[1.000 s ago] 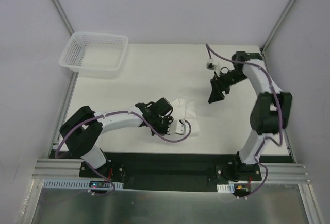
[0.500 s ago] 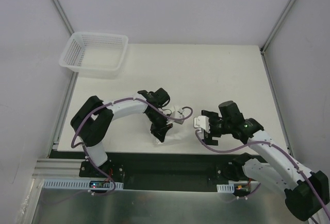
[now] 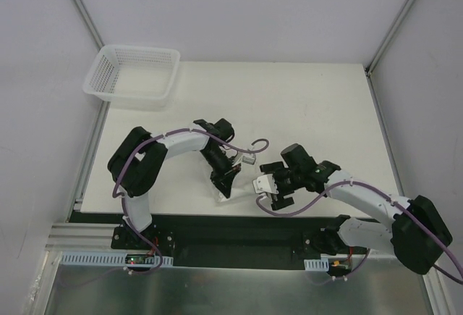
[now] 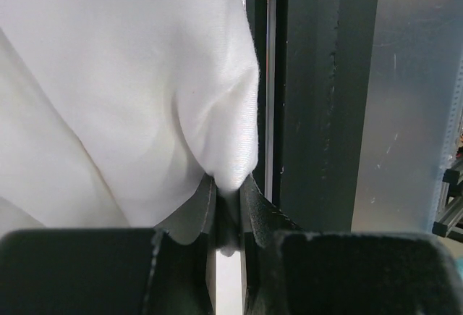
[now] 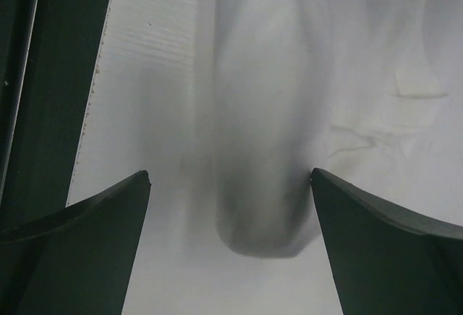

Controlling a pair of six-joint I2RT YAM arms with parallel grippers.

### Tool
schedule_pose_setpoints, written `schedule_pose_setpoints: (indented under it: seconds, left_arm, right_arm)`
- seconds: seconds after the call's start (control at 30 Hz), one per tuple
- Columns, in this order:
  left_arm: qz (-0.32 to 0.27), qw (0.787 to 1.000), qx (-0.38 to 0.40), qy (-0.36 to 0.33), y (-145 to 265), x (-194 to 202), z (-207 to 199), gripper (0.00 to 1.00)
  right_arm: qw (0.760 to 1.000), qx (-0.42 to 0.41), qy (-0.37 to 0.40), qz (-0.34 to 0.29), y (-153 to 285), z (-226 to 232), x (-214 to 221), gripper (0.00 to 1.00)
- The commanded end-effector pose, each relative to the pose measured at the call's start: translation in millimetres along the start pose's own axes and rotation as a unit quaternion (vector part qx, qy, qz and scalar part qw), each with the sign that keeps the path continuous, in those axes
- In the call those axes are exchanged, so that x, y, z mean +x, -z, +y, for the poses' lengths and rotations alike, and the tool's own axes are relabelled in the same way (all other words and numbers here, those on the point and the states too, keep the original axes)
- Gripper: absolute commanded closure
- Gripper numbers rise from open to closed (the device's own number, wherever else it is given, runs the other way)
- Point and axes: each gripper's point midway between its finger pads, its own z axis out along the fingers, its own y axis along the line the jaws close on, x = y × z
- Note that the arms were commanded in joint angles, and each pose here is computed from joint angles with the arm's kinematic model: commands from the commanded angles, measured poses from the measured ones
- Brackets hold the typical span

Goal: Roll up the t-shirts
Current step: Roll the T-shirt to the center of the board.

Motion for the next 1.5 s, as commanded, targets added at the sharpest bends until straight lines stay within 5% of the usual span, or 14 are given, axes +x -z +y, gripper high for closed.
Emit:
schedule_pose_setpoints:
  seconds: [0.0, 0.2, 0.3, 0.33, 0.47, 0.67, 0.83, 1.13, 1.33, 1.47]
  left_arm:
    - [-0.028, 0.999, 0.031, 0.002, 7, -12, -9, 1.00]
    - [-0.037, 0.999, 0.037, 0.013, 11, -8, -6, 1.00]
    - [-0.041, 0.998, 0.040, 0.024, 13, -5, -5, 1.00]
    - [-0.041, 0.998, 0.041, 0.027, 13, -4, -4, 1.00]
    - [-0.042, 0.997, 0.044, 0.051, 19, -1, -7, 1.00]
    - [-0.038, 0.987, 0.096, 0.120, 28, -4, -38, 1.00]
    - [-0.032, 0.972, 0.126, 0.195, 28, -3, -40, 1.00]
    - [-0.006, 0.963, 0.117, 0.244, 24, 19, -8, 1.00]
    - [0.011, 0.953, 0.109, 0.281, 22, 37, 12, 1.00]
    - [0.011, 0.951, 0.103, 0.291, 25, 42, 20, 1.00]
  right_arm:
    - [1.000, 0.012, 0.020, -0.015, -12, -19, -10, 0.02]
    - [0.997, 0.063, -0.031, 0.027, -23, -48, 4, 0.12]
    - [0.998, 0.052, -0.030, 0.032, -25, -46, 6, 0.34]
    - [0.998, 0.043, -0.029, 0.031, -26, -44, 5, 0.51]
    - [0.997, -0.030, -0.054, 0.039, -11, -16, 4, 0.77]
    - [0.961, -0.254, -0.104, 0.023, 47, 61, -21, 0.82]
    - [0.929, -0.336, -0.152, 0.038, 65, 84, -20, 0.81]
    - [0.857, -0.438, -0.266, 0.047, 44, 61, -12, 0.82]
    - [0.835, -0.470, -0.279, 0.063, 32, 45, 0, 0.85]
    - [0.798, -0.511, -0.307, 0.088, 28, 47, 9, 0.85]
